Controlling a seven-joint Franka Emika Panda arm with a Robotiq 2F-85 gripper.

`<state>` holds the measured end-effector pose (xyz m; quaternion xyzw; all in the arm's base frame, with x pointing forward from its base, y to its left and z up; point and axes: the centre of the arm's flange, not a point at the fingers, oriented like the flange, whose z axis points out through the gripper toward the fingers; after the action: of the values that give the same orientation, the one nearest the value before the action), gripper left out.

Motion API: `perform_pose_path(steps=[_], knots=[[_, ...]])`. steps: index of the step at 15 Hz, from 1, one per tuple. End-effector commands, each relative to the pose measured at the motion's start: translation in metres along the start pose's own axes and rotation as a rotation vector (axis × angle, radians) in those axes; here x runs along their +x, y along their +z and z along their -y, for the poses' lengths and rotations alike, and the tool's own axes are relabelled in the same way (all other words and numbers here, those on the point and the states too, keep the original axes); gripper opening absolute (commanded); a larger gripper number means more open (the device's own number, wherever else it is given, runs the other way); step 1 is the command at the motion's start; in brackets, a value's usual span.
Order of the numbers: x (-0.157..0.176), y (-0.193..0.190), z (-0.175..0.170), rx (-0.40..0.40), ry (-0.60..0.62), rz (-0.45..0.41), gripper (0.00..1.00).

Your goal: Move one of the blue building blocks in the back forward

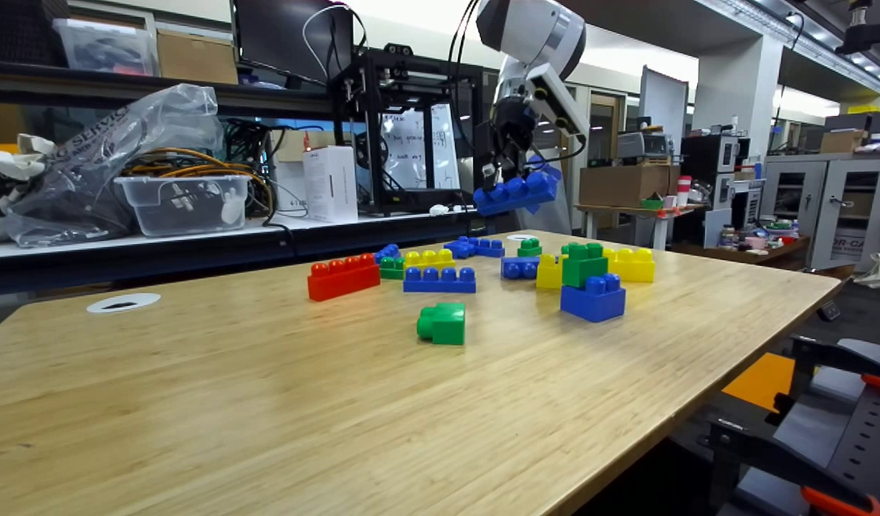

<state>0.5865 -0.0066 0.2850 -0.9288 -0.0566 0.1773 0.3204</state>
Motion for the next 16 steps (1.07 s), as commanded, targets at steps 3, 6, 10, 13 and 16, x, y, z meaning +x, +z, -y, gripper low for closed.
perform_pose_path(steps=[3, 6, 10, 13, 16], knots=[[0.028, 0.004, -0.001, 0.016, 0.018, 0.114, 0.18], [0.034, 0.013, 0.002, 0.000, 0.018, 0.155, 0.18], [0.042, 0.031, -0.006, -0.009, 0.077, 0.135, 0.18], [0.038, 0.041, -0.018, 0.001, 0.128, 0.106, 0.18], [0.027, 0.051, -0.035, -0.005, 0.149, 0.087, 0.18]])
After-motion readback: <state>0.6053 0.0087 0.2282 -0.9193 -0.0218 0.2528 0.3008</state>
